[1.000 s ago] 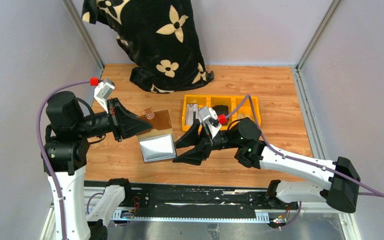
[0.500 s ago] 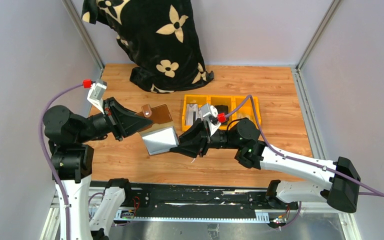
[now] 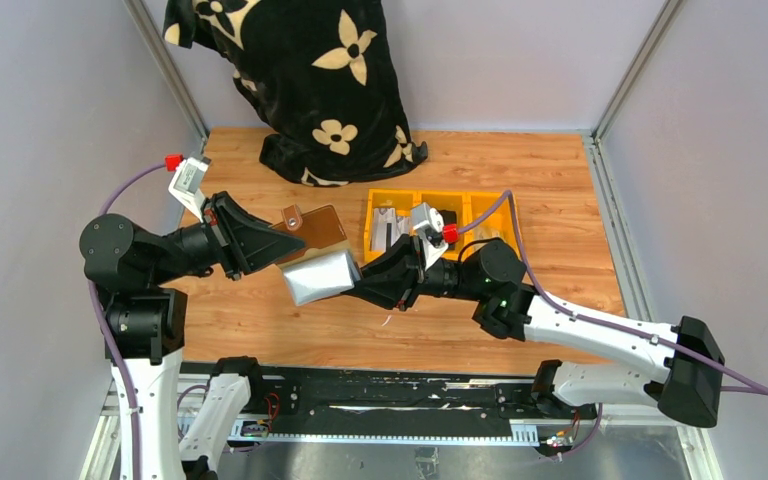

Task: Take the credit cards out of the card holder
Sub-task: Remove the credit card from the card holder.

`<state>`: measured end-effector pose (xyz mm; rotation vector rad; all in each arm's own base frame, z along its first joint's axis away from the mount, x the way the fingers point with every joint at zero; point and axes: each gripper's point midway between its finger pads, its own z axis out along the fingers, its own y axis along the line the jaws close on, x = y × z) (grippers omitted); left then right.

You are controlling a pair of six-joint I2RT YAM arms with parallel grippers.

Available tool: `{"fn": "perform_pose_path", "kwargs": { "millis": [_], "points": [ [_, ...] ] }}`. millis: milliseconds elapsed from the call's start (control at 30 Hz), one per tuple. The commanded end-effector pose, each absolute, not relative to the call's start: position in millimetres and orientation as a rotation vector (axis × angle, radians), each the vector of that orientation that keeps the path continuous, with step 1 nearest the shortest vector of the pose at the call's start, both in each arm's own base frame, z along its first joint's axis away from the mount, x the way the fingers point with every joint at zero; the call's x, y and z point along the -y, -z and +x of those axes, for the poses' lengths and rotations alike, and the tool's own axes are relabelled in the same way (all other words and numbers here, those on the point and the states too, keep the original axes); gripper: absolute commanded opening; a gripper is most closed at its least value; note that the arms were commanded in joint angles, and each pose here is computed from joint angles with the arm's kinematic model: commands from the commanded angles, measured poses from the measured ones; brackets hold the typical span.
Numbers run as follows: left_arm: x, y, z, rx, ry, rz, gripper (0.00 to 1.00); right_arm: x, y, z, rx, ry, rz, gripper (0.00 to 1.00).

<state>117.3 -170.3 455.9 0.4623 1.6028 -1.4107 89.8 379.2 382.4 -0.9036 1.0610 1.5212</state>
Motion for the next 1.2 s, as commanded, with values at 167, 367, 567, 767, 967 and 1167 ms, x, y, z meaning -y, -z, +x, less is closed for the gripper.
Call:
{"fn": "perform_pose_path", "kwargs": {
  "millis": [167, 367, 567, 767, 967, 1167],
  "points": [
    [174, -475, 104, -1.581, 1.486, 0.464, 0.0, -372, -394, 85, -0.994, -1.514, -0.882, 0.24],
    [174, -479, 99, -1.574, 1.495, 0.468, 0.0, -369, -392, 84, -0.989, -1.508, -0.876, 0.28],
    [174, -483, 97, -1.565, 1.503, 0.465, 0.0, -366, -393, 88, -0.988, -1.507, -0.833, 0.33],
    [174, -484, 95, -1.564, 1.505, 0.464, 0.0, -364, -401, 95, -0.992, -1.496, -0.773, 0.28],
    [174, -484, 93, -1.559, 1.499, 0.475, 0.0, -365, -410, 91, -0.983, -1.541, -0.77, 0.37],
    [174, -485, 93, -1.551, 1.49, 0.484, 0.0, -368, -413, 93, -1.0, -1.56, -0.751, 0.44]
  ]
}}
